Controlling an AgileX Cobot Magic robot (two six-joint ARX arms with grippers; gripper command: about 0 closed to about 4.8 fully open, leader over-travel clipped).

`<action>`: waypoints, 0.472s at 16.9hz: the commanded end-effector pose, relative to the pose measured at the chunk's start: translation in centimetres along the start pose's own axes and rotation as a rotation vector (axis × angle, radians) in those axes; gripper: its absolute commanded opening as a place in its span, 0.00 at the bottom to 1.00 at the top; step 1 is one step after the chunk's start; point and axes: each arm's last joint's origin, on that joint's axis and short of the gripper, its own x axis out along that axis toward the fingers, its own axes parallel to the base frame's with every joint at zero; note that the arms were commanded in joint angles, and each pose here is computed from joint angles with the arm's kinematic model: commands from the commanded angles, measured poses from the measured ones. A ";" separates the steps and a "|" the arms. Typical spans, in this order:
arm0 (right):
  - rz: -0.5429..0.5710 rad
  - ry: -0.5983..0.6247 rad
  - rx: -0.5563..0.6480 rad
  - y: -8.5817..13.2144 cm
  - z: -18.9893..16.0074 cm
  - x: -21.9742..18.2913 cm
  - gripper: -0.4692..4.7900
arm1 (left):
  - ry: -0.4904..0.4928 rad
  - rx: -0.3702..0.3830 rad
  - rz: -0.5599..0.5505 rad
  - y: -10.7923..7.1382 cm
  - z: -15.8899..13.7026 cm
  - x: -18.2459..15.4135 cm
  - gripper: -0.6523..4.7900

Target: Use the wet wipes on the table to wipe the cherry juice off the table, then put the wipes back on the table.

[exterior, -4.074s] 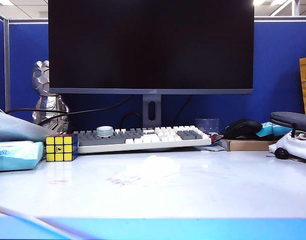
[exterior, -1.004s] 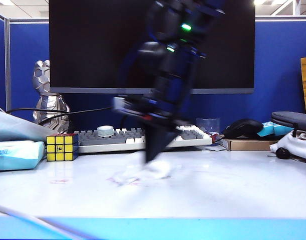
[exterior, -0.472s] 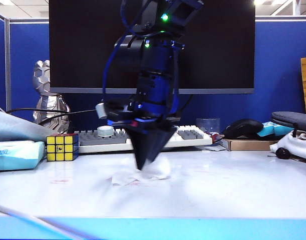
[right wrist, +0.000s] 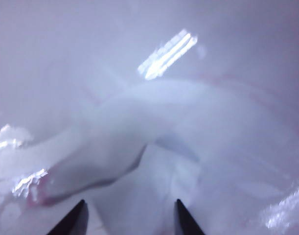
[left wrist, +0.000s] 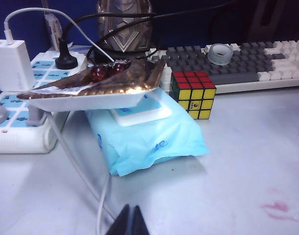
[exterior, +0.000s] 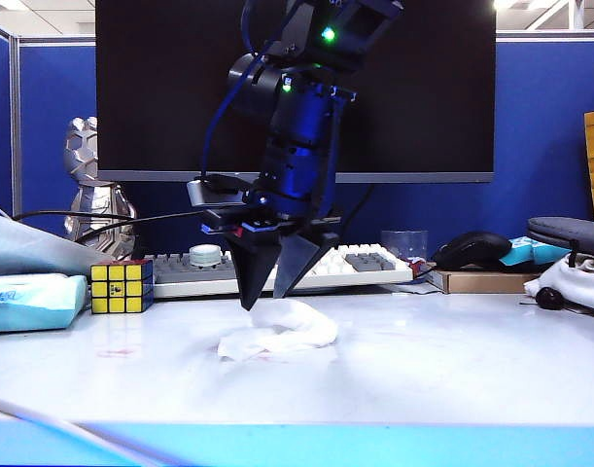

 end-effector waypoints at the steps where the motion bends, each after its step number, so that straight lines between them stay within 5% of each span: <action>1: -0.031 0.036 0.031 -0.7 -0.4 1.0 0.52 | 0.007 0.008 -0.008 0.0 -0.1 0.0 0.13; 4: -0.025 0.079 0.046 -1.3 -0.9 2.0 0.52 | 0.007 0.008 -0.008 0.0 -0.1 0.0 0.13; 8: 0.025 0.128 0.008 -0.3 -1.3 2.4 0.37 | 0.007 0.008 -0.008 0.0 -0.1 0.0 0.13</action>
